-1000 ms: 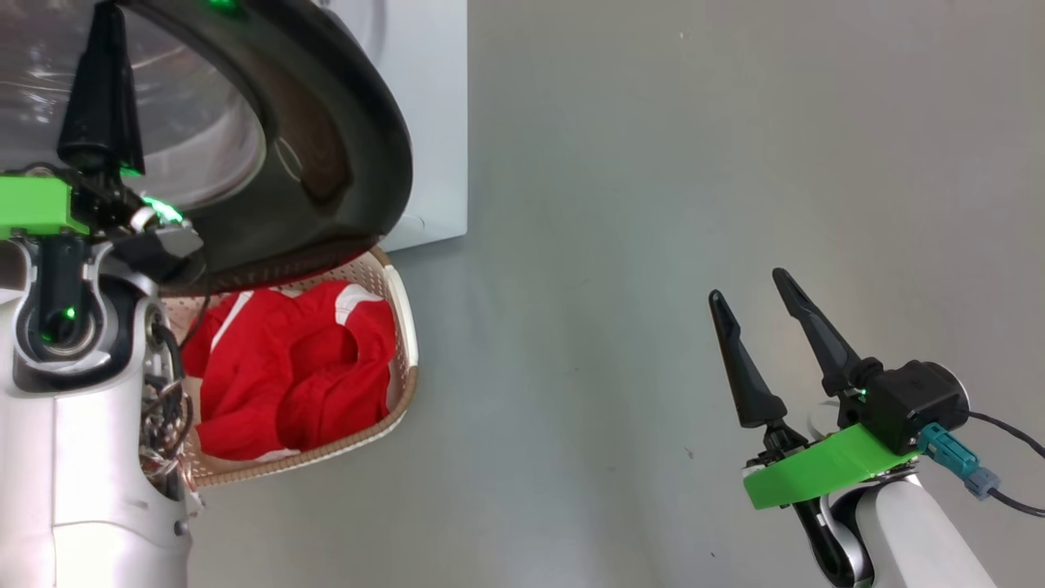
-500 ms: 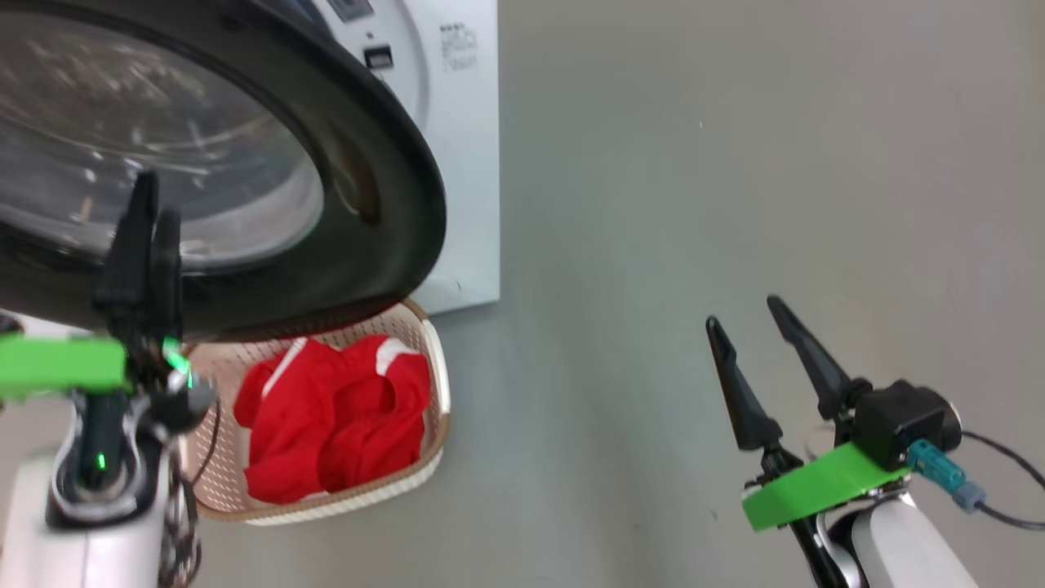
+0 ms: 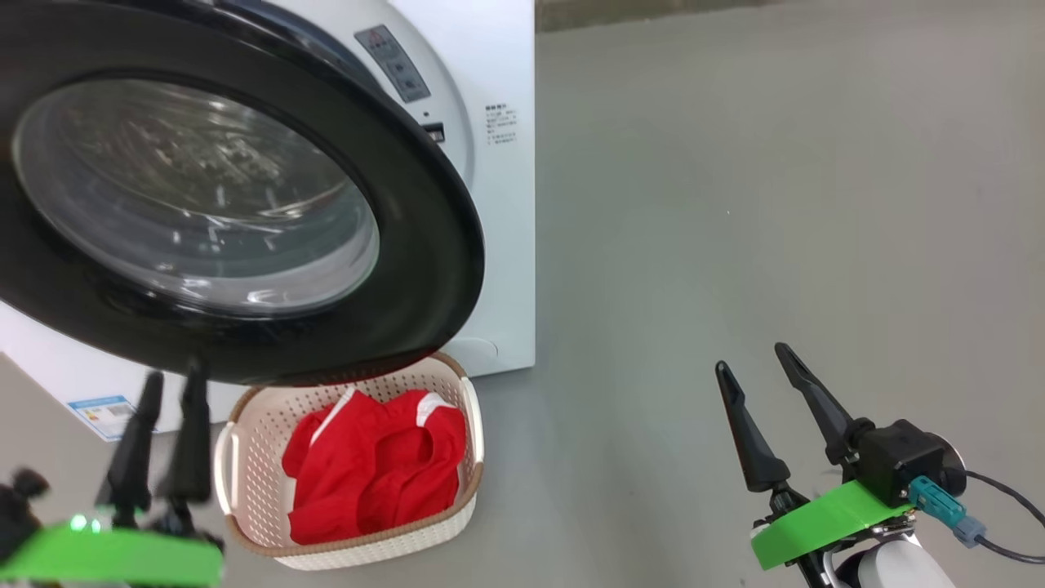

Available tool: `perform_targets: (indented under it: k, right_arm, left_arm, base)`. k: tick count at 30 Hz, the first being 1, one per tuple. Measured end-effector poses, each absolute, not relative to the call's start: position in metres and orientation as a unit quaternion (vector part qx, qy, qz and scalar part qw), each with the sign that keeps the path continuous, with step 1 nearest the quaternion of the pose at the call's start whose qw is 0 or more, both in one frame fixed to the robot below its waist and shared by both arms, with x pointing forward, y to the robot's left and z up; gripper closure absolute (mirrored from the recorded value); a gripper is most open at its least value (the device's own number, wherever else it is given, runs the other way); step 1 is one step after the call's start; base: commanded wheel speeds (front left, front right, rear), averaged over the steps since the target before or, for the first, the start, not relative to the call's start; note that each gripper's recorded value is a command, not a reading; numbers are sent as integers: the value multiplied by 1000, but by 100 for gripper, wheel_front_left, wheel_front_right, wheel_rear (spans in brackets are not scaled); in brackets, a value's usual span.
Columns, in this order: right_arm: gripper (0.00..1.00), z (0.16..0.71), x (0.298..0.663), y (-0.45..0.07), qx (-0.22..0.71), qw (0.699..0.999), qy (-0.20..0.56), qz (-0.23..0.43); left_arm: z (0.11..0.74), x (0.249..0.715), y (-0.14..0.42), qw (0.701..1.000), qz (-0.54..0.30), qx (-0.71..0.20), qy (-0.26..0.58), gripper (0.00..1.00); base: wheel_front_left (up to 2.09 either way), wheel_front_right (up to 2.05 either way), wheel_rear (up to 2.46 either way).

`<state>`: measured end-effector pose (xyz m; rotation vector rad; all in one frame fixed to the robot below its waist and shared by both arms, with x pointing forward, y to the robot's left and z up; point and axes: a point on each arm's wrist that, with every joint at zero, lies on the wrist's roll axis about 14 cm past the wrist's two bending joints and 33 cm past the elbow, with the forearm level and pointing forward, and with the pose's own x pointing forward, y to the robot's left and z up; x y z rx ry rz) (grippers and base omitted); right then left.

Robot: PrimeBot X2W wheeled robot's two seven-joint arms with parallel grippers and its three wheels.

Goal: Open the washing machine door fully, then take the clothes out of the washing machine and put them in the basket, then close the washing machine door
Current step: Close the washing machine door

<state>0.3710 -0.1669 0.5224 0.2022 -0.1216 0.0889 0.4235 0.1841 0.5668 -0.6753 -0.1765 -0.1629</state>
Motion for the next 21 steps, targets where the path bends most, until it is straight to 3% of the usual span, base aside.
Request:
perform_targets:
  k: [9,21]
  right_arm:
    - [0,537,367,-168,100,990,-83,45]
    - [0,539,358,-168,102,990,-88,44]
  left_arm:
    - [540,384,193,973,-64,-209,-71,0]
    - [533,359,204,988,-23,-134,-78,0]
  base:
    - [0,0,0]
    - [0,0,0]
